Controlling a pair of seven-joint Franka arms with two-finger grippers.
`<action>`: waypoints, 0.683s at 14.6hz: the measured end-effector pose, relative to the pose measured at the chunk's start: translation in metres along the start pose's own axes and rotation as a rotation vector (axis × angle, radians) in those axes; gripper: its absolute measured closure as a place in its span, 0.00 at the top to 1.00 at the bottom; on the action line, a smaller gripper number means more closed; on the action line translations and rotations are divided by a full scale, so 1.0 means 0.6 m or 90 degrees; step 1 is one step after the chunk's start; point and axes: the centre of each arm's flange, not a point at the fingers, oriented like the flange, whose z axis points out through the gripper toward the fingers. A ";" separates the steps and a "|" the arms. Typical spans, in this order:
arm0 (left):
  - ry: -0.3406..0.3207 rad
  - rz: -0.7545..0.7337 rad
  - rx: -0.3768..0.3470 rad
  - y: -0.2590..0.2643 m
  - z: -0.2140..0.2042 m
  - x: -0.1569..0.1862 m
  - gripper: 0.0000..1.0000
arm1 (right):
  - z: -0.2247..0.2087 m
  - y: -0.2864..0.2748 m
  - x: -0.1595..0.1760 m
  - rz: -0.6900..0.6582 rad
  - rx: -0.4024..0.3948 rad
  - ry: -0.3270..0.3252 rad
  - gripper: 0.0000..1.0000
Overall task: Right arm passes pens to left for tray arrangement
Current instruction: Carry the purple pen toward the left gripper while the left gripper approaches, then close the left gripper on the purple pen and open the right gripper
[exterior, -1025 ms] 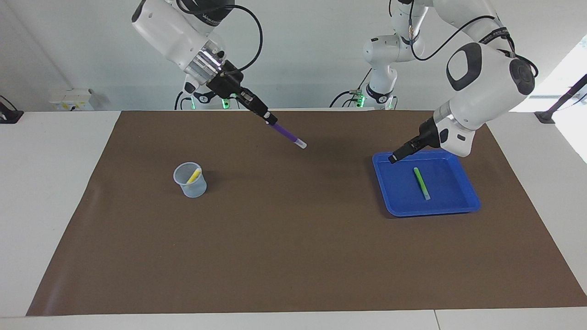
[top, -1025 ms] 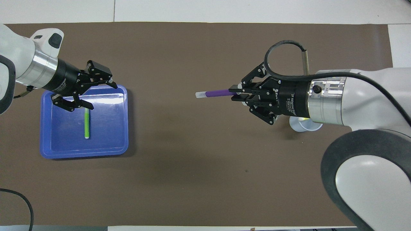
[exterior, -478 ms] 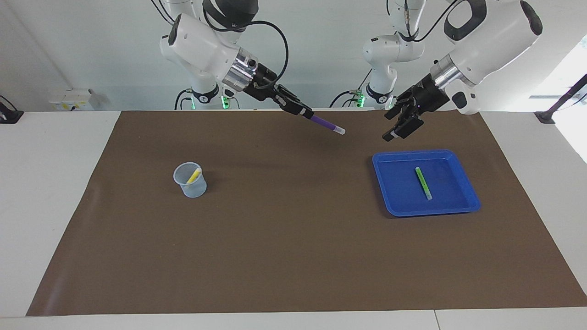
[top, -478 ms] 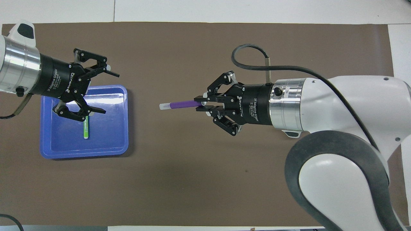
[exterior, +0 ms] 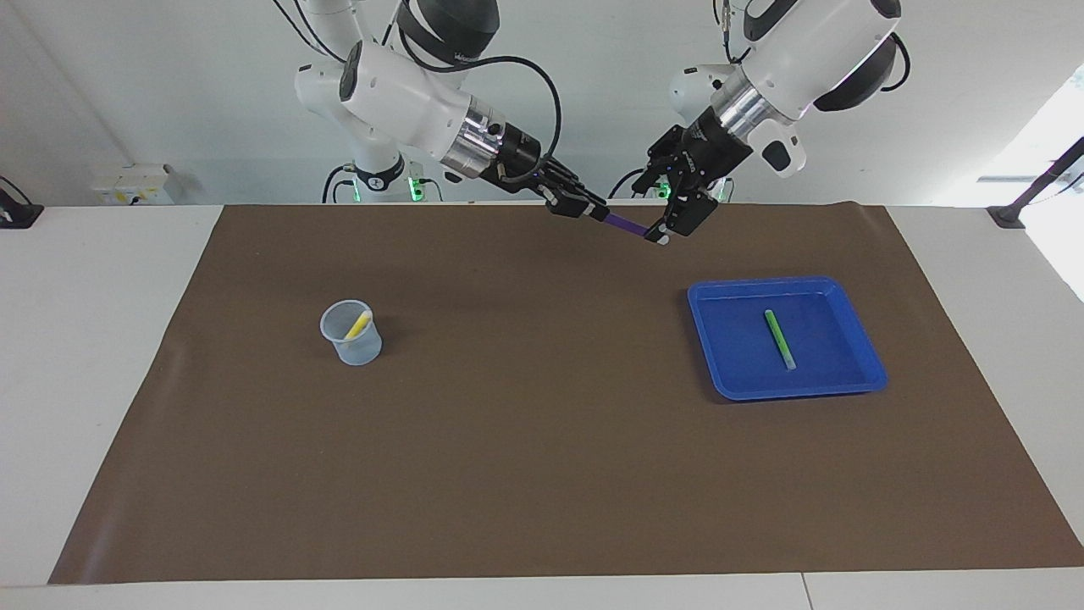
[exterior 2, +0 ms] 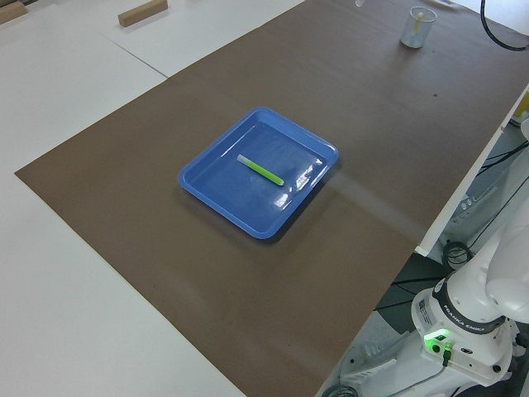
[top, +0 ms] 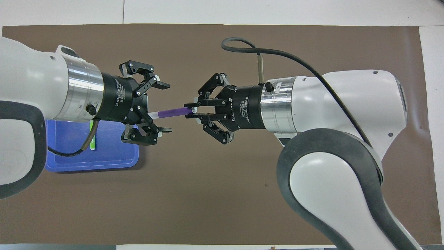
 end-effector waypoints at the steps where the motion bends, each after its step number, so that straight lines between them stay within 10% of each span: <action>1: 0.006 -0.004 0.003 -0.006 0.011 0.000 1.00 | 0.001 0.001 -0.002 -0.001 -0.001 -0.001 0.19; 10: 0.023 -0.011 -0.013 -0.026 0.024 0.012 0.87 | 0.007 0.004 -0.009 -0.006 -0.005 -0.002 0.19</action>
